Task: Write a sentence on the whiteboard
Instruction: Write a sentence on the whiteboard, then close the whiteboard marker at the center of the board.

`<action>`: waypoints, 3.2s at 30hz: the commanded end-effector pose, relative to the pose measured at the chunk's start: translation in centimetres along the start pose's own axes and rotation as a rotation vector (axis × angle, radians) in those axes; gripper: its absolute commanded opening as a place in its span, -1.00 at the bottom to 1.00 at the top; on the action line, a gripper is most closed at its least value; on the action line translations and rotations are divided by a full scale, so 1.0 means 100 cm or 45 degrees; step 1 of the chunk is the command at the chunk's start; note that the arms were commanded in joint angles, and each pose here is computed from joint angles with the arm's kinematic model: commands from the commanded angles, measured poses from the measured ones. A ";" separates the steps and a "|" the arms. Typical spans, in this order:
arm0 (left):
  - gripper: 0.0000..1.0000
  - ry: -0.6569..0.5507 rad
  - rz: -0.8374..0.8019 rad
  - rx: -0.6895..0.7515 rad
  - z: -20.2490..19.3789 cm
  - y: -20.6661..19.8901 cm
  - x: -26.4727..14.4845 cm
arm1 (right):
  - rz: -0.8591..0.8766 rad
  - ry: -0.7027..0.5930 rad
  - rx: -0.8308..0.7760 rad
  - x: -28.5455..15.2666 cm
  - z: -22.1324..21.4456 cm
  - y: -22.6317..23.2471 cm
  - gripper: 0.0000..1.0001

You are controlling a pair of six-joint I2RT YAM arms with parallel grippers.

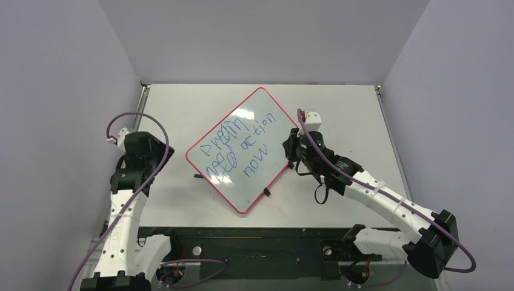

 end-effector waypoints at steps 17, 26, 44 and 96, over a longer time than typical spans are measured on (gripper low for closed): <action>-0.31 0.340 0.413 -0.662 -0.075 0.050 0.022 | -0.069 -0.075 0.050 -0.009 0.004 -0.013 -1.00; -0.35 0.325 0.356 -0.521 -0.091 0.027 0.009 | -0.070 -0.052 0.050 0.002 0.005 -0.011 -1.00; -0.36 0.339 0.244 -0.383 -0.098 -0.017 0.042 | -0.087 -0.020 0.058 0.010 0.000 -0.017 -1.00; -0.32 0.283 0.668 -0.375 -0.127 0.033 0.116 | -0.097 0.008 0.089 0.018 -0.009 -0.034 -1.00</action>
Point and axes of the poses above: each gripper's point midway between its finger pads, its own x axis out along the fingers, its own y axis along the line the jaws close on, z = x × y, the point moved 8 cm from there along -x, back along the fingers, and after that the axes turned 8 degrees about -x, right-handed, at the moved point
